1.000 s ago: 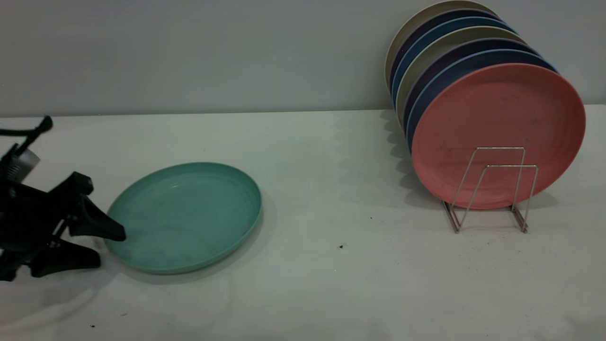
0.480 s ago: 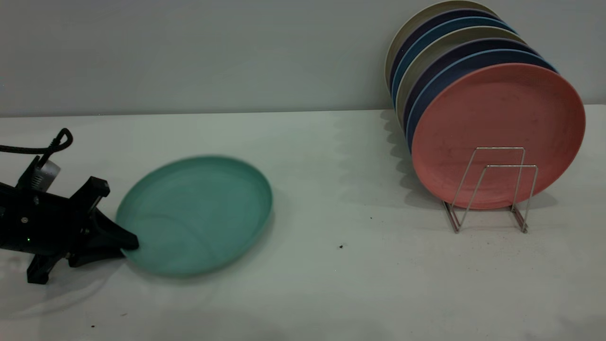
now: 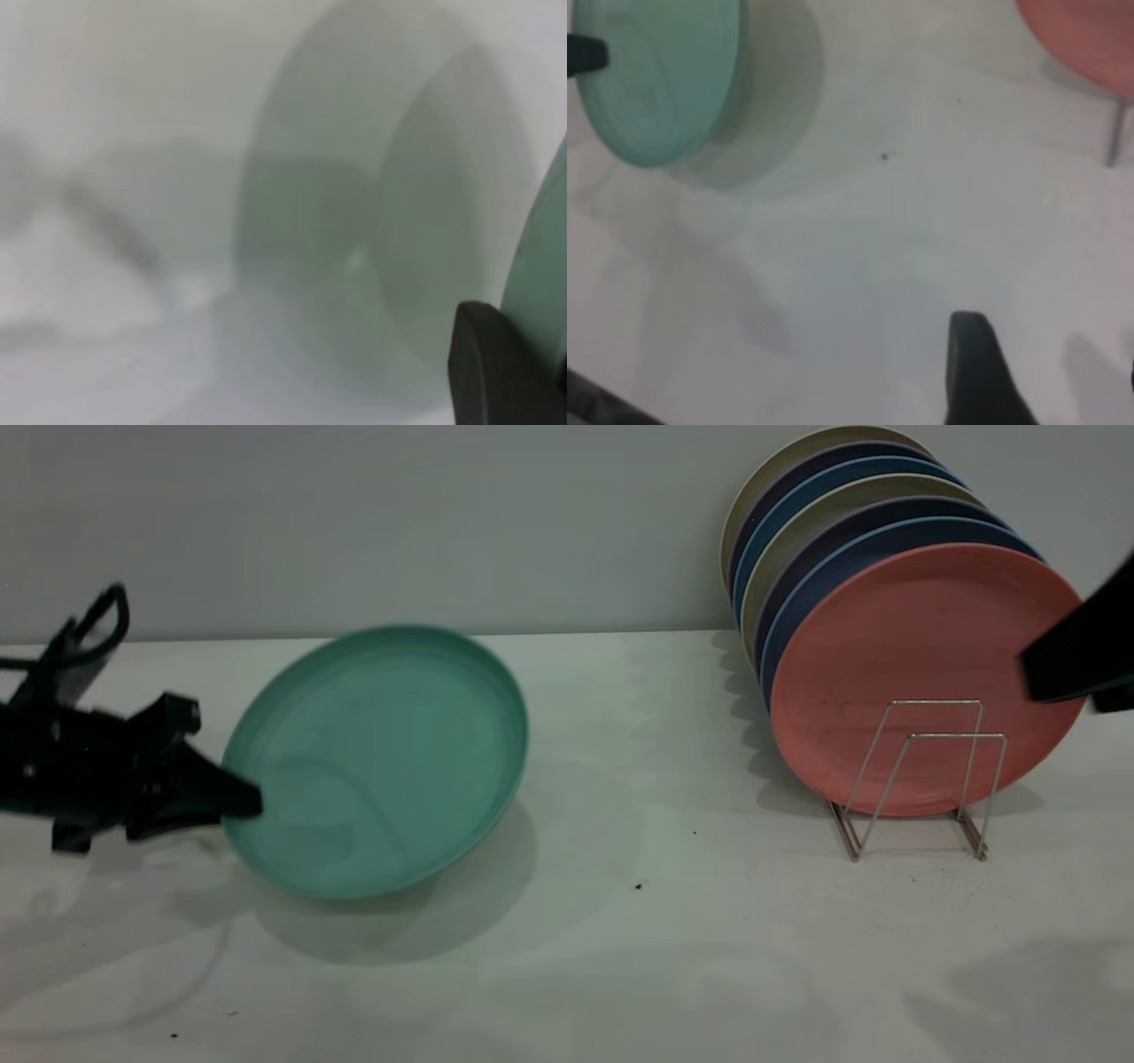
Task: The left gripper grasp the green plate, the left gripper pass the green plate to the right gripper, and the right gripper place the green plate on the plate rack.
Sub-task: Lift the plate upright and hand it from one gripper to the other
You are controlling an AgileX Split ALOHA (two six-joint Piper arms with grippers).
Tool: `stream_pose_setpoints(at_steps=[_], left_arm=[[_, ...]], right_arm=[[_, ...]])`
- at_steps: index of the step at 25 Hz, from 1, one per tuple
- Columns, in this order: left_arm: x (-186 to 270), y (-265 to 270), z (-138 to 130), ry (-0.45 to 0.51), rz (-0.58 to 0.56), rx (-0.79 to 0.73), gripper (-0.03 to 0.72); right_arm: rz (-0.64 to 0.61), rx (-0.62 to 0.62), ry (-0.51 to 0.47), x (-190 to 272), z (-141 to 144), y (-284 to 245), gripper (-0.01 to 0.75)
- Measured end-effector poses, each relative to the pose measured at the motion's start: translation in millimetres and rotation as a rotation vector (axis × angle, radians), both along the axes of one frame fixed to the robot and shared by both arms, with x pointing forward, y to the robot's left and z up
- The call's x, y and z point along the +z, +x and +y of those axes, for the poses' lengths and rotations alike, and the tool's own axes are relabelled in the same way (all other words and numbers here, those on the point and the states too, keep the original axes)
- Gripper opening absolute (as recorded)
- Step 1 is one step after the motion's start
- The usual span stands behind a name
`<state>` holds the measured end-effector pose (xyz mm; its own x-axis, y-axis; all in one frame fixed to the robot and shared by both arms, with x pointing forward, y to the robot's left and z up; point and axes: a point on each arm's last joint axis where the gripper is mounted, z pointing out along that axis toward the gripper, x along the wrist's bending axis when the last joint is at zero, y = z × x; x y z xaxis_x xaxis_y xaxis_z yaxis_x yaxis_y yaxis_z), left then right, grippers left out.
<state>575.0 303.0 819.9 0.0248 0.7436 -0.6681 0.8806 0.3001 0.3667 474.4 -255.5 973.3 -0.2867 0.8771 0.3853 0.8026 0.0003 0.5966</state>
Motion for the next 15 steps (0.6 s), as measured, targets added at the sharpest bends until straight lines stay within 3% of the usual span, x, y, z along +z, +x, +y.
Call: stream_pose_setpoints(at_steps=[7,15], left_arm=[[16,-2,-40,0.025,-0.043,-0.175,0.016],[16,-9,-78,0.004,-0.027,-0.272,0.016]], right_arm=[[-0.011,0.049,0.155,-44,17,29,0.429],[0.037,0.181,0.158,-78,53,50,0.429]])
